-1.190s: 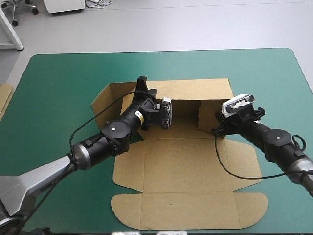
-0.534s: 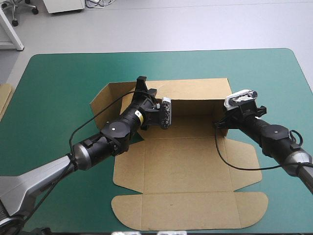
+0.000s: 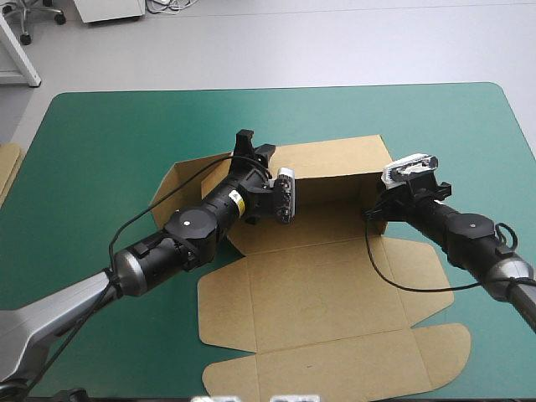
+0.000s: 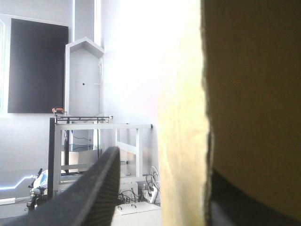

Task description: Fold the box

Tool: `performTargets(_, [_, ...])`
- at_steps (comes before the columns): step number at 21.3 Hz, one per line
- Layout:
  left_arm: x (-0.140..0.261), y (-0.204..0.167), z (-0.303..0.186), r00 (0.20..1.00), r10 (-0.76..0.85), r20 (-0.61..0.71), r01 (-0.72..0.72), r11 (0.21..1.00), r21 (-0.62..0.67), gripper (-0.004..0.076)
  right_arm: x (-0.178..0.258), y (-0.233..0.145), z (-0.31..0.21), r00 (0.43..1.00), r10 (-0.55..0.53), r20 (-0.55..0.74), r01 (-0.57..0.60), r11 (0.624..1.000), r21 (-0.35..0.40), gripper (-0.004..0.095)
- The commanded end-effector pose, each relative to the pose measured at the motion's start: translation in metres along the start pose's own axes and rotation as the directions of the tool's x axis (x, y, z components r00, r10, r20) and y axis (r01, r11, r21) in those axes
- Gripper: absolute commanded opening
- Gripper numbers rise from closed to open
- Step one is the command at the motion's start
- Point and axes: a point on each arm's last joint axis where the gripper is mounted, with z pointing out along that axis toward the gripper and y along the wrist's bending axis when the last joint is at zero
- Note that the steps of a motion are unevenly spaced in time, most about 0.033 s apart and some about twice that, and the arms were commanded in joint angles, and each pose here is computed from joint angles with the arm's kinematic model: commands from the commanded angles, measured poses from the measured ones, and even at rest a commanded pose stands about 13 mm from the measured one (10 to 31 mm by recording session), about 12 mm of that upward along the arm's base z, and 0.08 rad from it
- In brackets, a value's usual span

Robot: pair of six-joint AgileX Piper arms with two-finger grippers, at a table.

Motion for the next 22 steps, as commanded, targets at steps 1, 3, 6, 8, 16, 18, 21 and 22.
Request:
performTargets(1, [-0.012,0.027,-0.025,0.998,-0.018,0.067,0.024,0.996,-0.091,0.0422,-0.013,0.006,-0.006,0.999,0.021,0.050,-0.018,0.998,-0.056,-0.0017])
performTargets(3, [-0.019,0.027,-0.031,0.996,-0.012,0.093,0.021,0.995,-0.095,0.0424,-0.014,0.006,-0.006,0.998,0.044,0.053,-0.041,0.998,-0.057,-0.0017])
performTargets(6, [-0.043,0.023,-0.045,0.990,0.002,0.138,0.012,0.995,-0.102,0.0424,-0.014,0.005,-0.006,0.996,0.064,0.056,-0.061,0.997,-0.054,-0.0018])
performTargets(8, [-0.061,0.018,-0.058,0.988,0.004,0.157,0.012,0.995,-0.100,0.0424,-0.014,0.004,-0.006,0.995,0.079,0.056,-0.078,0.996,-0.035,-0.0018])
performTargets(16, [-0.072,0.022,-0.106,0.901,-0.381,0.206,0.379,0.924,0.051,0.0419,-0.014,0.003,-0.006,0.994,0.093,0.057,-0.092,0.995,-0.027,-0.0019])
performTargets(18, [-0.062,0.033,-0.128,0.830,-0.515,0.216,0.507,0.857,0.093,0.0419,-0.014,0.003,-0.006,0.994,0.098,0.057,-0.096,0.995,-0.025,-0.0019])
performTargets(21, [-0.054,0.040,-0.153,0.696,-0.683,0.220,0.654,0.730,0.198,0.0419,-0.014,0.002,-0.005,0.994,0.098,0.055,-0.097,0.995,-0.018,-0.0019])
performTargets(22, [-0.052,0.040,-0.160,0.652,-0.728,0.211,0.688,0.686,0.237,0.0419,-0.014,0.002,-0.005,0.994,0.098,0.056,-0.097,0.995,-0.018,-0.0019])
